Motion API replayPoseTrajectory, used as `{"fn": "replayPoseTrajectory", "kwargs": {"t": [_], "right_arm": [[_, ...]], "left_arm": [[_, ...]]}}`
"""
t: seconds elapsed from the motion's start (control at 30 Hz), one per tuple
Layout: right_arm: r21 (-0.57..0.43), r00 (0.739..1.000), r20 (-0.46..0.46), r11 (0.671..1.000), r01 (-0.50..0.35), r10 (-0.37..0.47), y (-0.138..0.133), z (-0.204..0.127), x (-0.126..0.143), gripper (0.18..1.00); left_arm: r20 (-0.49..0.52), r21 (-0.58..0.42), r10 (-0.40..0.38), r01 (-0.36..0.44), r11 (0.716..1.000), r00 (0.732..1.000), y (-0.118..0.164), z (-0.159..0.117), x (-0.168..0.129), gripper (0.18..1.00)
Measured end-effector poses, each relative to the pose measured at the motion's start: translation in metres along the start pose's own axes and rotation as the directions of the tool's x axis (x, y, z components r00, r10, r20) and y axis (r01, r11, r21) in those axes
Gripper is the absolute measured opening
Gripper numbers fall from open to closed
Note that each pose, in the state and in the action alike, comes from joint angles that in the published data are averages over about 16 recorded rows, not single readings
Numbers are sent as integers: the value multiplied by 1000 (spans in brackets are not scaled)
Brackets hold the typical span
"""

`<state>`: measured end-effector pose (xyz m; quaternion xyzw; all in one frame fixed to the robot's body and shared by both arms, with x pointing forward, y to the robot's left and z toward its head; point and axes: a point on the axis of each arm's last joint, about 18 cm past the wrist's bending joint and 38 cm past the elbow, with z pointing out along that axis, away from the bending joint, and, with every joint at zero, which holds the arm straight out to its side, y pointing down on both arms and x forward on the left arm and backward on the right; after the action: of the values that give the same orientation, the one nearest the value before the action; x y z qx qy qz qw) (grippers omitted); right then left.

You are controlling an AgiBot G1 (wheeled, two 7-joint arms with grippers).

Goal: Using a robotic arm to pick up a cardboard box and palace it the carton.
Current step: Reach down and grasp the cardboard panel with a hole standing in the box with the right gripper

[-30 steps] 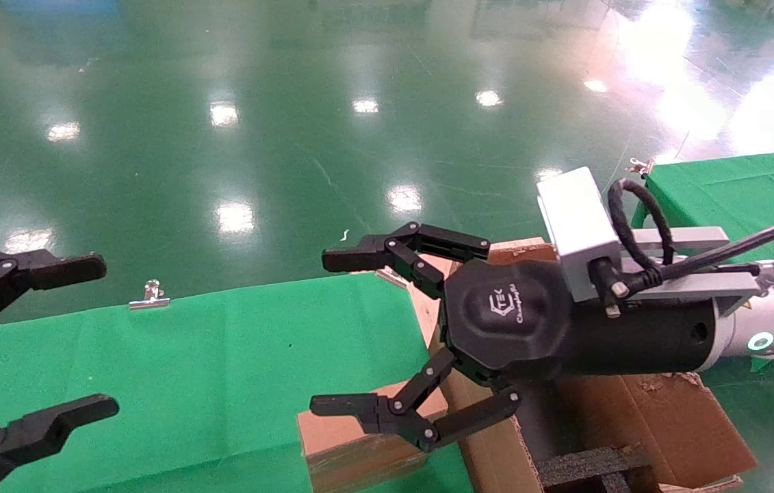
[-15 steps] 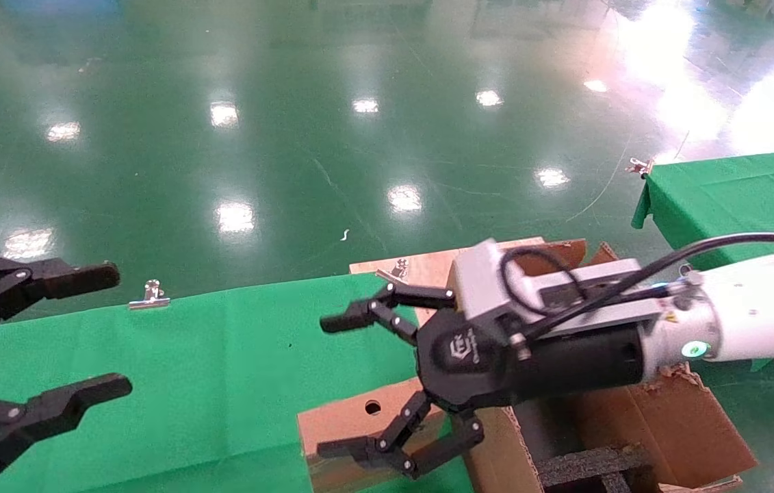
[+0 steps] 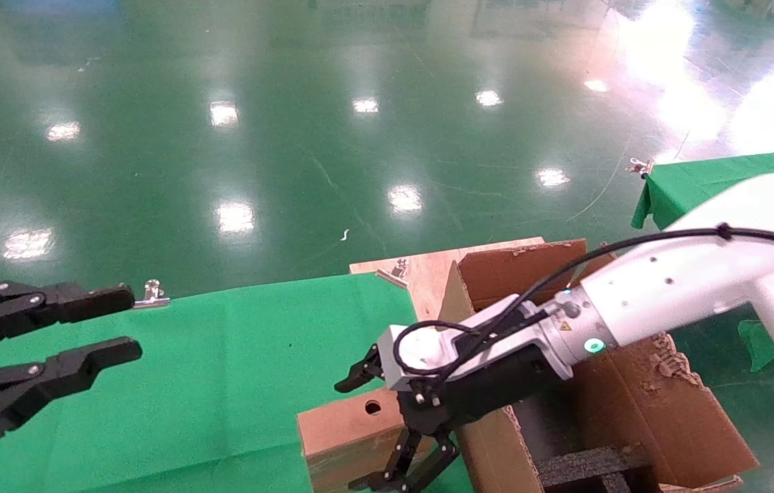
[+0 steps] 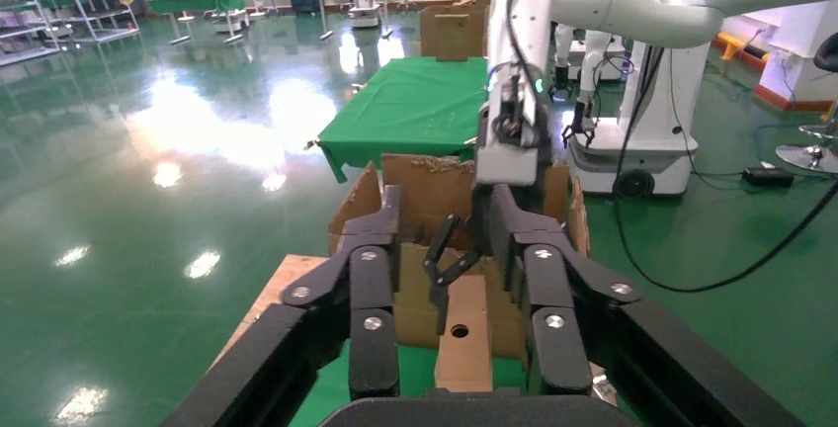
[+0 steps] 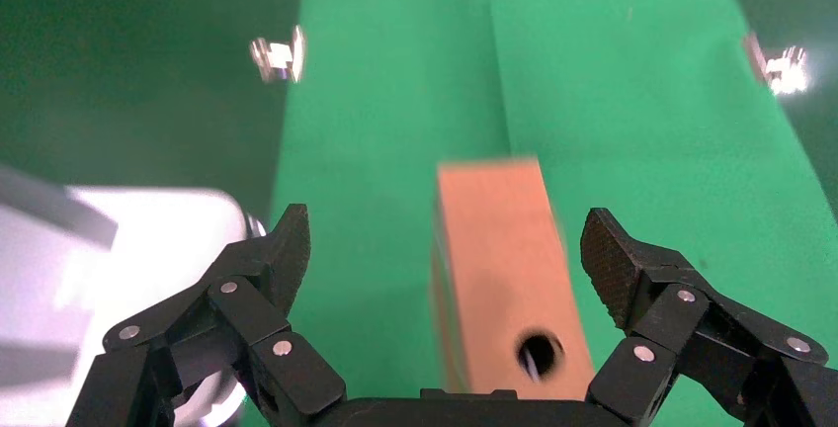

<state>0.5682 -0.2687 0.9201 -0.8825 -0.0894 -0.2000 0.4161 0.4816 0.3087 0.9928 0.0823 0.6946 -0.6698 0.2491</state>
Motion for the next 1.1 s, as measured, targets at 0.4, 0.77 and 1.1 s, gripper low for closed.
{"fn": "replayPoseTrajectory", "kwargs": {"t": [0.4,0.77,1.1], "right_arm": [[-203,990,48,969,142,-135,2,16,31,1001],[-302,971,110,923,237,-213,-1,27,44,1001],[-321,966,131,913,254,-222,-1,31,46,985]], "left_arm": [[0,0,0,0,1000,1000,0,0,0,275],[0,0,0,0,1000,1000,0,0,0,200],[1,0,0,0,1000,1000,0,0,0,209]]}}
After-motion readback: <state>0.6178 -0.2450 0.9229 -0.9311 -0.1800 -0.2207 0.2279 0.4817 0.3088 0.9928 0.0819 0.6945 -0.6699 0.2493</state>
